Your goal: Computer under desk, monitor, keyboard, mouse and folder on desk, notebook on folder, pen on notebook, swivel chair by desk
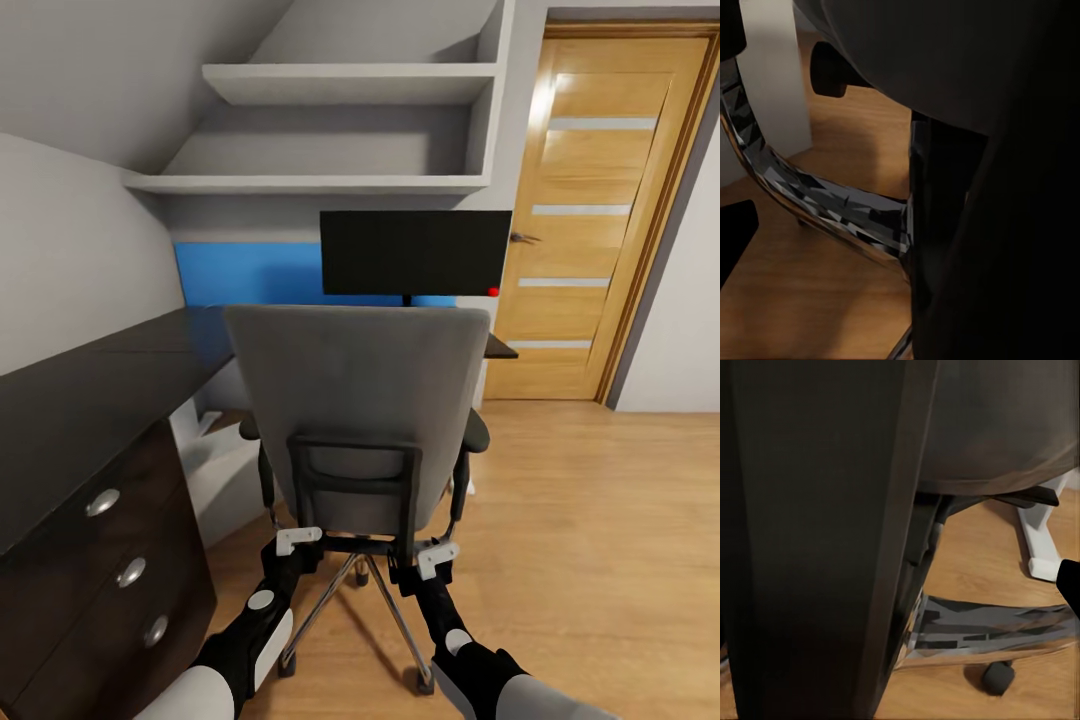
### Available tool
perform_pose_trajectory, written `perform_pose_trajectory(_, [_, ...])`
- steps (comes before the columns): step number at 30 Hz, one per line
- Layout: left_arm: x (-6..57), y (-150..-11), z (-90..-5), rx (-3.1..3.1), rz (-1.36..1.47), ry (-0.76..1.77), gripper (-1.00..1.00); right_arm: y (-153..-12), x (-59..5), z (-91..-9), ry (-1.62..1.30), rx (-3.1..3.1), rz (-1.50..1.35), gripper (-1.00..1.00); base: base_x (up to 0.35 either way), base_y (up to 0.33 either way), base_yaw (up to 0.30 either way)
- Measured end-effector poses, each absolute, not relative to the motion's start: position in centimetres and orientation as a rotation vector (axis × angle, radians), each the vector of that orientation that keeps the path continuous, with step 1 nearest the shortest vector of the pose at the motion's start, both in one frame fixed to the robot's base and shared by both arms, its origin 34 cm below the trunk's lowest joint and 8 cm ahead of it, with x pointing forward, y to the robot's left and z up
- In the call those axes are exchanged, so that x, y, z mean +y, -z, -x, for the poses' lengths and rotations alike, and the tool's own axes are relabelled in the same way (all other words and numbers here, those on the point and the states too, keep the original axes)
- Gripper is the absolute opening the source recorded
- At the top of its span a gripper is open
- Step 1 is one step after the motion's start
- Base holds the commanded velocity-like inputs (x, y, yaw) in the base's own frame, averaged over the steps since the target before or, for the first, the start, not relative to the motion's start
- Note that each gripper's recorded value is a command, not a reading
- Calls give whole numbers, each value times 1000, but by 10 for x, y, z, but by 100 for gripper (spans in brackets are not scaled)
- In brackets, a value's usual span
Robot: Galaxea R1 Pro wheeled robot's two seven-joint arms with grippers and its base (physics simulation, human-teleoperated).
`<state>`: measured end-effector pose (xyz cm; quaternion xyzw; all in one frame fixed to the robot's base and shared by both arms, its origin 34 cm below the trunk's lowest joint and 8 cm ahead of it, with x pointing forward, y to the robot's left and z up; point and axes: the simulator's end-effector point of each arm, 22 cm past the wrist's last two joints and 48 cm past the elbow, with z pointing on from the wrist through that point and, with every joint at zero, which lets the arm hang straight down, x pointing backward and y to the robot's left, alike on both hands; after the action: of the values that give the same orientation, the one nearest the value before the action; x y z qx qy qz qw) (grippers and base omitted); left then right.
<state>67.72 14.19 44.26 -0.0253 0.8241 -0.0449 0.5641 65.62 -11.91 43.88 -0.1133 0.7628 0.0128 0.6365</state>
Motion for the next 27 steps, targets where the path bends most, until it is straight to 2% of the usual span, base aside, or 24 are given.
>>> perform_pose_trajectory(9, [142,-441,-677,1942,58,106,100,-439,-119,-656,-28,1741,259,100,64,-21,0])
perform_pose_trajectory(27, [141,-439,-675,1947,55,106,100,-439,-120,-656,-28,1742,256,100,275,0,0])
